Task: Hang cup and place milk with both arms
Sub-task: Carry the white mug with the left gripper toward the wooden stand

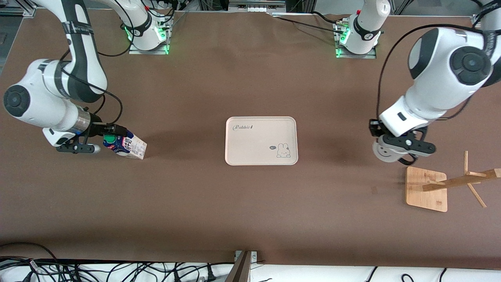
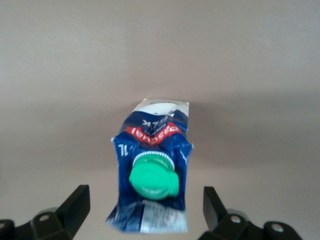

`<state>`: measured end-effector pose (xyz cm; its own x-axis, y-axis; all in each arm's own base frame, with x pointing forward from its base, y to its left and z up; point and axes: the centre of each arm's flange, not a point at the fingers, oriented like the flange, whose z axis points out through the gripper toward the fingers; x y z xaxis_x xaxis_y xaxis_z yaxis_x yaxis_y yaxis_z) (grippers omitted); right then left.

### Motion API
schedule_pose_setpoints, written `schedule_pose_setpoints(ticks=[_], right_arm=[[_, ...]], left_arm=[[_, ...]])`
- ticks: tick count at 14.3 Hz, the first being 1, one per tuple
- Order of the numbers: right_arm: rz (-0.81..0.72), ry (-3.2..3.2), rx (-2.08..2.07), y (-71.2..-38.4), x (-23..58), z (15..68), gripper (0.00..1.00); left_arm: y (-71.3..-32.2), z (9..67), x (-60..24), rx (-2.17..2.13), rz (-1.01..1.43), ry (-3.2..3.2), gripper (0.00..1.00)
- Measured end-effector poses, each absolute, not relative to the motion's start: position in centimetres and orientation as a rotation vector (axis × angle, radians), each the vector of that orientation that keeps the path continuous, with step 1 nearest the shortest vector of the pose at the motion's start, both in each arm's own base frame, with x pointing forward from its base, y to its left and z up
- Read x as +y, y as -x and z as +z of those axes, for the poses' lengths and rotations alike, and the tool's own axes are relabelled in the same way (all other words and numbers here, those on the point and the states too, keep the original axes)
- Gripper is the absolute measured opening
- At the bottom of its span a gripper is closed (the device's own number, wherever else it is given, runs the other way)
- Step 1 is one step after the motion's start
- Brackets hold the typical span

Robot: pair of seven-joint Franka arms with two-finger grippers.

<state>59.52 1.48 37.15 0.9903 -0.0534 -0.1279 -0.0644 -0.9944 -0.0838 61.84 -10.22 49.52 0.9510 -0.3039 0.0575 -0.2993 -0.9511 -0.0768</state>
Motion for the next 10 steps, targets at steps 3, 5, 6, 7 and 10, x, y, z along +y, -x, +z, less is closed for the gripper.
schedule_pose_setpoints(ticks=[3, 5, 6, 7, 10], right_arm=[[0.238, 3.01, 0.076, -60.5, 0.1, 47.3, 1.0], [0.202, 3.023, 0.034, -60.1, -0.1, 55.9, 1.0], [0.152, 3.06, 0.013, -59.7, -0.2, 59.5, 1.0], [0.093, 3.104, -0.003, -59.5, -0.1, 62.3, 1.0], [0.031, 3.172, -0.033, -60.0, 0.9, 64.1, 1.0]], left_arm=[[-62.8, 50.9, -6.1, 0.703, -0.119, 2.916, 0.07], [-63.0, 51.0, -3.1, 0.798, -0.105, 2.877, 0.07], [-63.3, 51.0, -1.6, 0.82, -0.117, 2.863, 0.07], [-63.6, 51.1, -0.4, 0.848, -0.141, 2.845, 0.07], [-64.1, 50.6, 1.7, 0.896, -0.16, 2.817, 0.07]])
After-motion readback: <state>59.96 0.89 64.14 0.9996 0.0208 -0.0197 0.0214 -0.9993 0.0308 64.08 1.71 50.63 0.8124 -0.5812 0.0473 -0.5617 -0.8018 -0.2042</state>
